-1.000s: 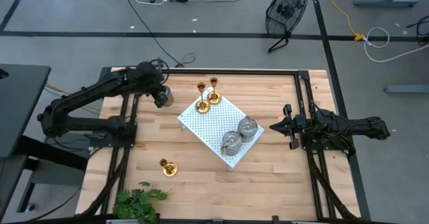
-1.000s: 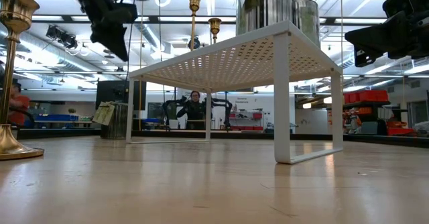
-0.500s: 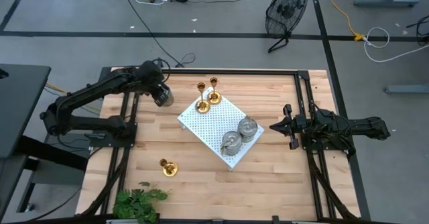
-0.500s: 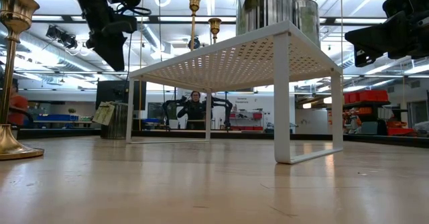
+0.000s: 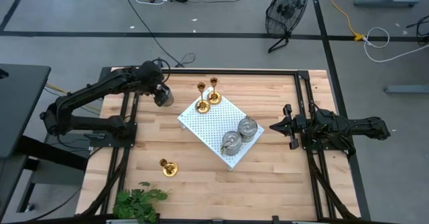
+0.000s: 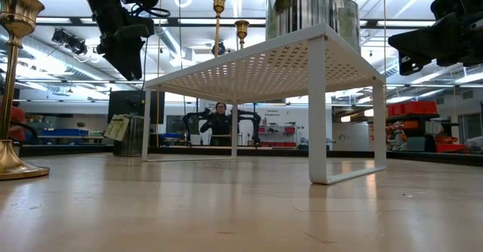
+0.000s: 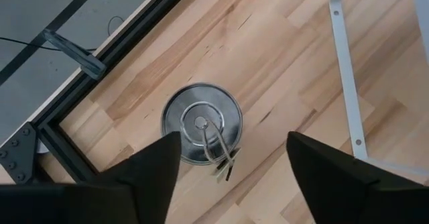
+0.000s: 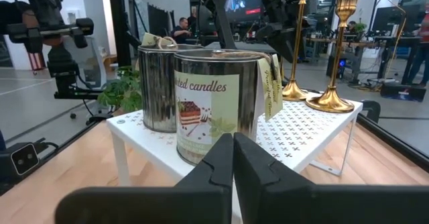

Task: Pick & Place candle stick holders
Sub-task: Put the scented candle on the shelf

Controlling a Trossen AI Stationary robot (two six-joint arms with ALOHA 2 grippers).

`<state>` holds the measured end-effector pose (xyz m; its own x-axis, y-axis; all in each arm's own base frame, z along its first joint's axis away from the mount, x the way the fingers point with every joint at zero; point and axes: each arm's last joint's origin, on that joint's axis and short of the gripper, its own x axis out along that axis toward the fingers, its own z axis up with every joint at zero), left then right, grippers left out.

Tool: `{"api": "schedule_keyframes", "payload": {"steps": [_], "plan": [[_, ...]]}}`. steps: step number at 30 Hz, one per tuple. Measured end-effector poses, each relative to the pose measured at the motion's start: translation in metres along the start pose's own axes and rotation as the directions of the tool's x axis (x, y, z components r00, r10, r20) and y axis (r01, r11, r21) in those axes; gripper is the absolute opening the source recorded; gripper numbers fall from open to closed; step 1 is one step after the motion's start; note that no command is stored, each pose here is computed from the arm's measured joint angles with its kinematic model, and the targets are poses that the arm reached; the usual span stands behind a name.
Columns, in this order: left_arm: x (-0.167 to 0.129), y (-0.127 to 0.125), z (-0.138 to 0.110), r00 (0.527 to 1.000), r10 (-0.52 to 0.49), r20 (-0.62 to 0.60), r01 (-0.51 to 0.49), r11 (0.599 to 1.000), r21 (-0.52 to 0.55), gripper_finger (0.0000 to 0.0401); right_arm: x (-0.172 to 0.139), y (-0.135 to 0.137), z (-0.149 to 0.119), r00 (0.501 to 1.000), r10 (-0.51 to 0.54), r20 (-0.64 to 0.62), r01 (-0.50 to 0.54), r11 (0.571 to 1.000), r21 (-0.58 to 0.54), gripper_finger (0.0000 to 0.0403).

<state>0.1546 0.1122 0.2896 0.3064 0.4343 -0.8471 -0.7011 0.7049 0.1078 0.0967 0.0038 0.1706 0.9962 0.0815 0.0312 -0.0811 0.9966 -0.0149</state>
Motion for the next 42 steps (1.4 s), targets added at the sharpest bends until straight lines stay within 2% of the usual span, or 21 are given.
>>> {"api": "schedule_keyframes", "payload": {"steps": [16, 36, 39, 42], "plan": [[0.000, 0.001, -0.001, 0.999, 0.038, -0.010, -0.038, 0.999, 0.012, 0.0396, 0.000, 0.000, 0.000, 1.000, 0.000, 0.000, 0.000, 1.000, 0.000, 0.0016], [0.000, 0.001, -0.003, 0.999, 0.028, -0.024, -0.028, 1.000, 0.012, 0.0400, 0.000, 0.000, 0.000, 1.000, 0.000, 0.000, 0.000, 1.000, 0.000, 0.0016], [0.004, 0.000, -0.004, 0.997, -0.025, -0.070, 0.024, 1.000, -0.015, 0.0400, 0.000, 0.000, 0.000, 1.000, 0.000, 0.000, 0.000, 1.000, 0.000, 0.0016], [0.013, 0.002, -0.006, 0.984, -0.055, -0.168, 0.050, 0.998, -0.033, 0.0400, 0.000, 0.000, 0.000, 1.000, 0.000, 0.000, 0.000, 1.000, 0.000, 0.0016]]}}
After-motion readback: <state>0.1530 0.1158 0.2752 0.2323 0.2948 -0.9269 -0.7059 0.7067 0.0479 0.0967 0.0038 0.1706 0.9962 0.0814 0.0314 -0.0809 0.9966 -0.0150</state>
